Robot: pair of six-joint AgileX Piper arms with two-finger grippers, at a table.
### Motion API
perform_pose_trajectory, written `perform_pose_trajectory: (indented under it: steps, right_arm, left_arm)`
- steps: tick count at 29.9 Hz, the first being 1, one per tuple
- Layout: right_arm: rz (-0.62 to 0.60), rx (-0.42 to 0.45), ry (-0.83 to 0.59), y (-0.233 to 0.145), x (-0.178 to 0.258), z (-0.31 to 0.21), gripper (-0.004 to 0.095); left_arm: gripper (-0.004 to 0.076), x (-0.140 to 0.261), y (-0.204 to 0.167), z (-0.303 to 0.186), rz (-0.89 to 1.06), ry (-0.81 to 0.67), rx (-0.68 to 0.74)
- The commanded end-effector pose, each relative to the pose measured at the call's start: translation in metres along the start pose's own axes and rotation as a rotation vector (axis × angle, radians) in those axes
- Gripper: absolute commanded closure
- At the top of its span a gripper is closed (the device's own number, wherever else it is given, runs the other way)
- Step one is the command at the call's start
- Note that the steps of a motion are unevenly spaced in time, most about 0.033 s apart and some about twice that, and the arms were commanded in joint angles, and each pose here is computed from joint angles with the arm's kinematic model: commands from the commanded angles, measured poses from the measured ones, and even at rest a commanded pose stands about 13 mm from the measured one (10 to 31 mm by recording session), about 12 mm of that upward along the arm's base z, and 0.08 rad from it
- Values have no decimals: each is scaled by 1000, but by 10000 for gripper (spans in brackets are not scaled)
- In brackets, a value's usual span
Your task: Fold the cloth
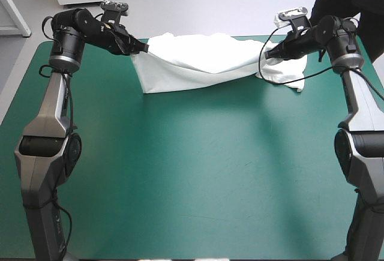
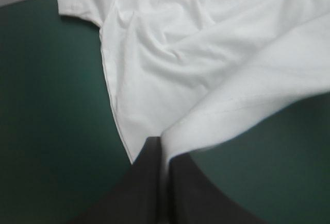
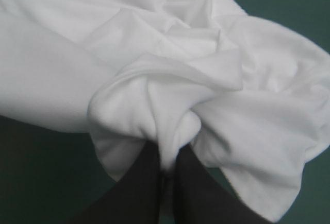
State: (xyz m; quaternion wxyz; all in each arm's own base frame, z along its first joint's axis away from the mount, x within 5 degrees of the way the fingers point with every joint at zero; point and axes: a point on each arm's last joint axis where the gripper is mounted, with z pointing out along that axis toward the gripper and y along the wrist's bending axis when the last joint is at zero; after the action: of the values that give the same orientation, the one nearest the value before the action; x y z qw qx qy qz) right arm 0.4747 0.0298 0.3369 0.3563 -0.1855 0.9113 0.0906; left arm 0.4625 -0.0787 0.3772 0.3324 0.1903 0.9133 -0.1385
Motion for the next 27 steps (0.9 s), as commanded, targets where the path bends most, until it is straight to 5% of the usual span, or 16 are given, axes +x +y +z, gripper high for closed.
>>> perform_pose_trajectory:
  steps: [1, 9, 17, 27]
  right_arm:
    - [7, 16, -68, 11, -5, -52, 925]
    - [83, -88, 218, 36, 61, -59, 925]
    - [62, -21, 357, 54, 114, -98, 925]
    - [72, -11, 459, 90, 193, -136, 925]
  left_arm:
    - [746, 4, -20, -47, -22, -19, 39]
    - [746, 70, -36, -56, -112, 194, 75]
    - [746, 167, -69, -92, -118, 334, 127]
    - [746, 239, -121, -115, -51, 418, 216]
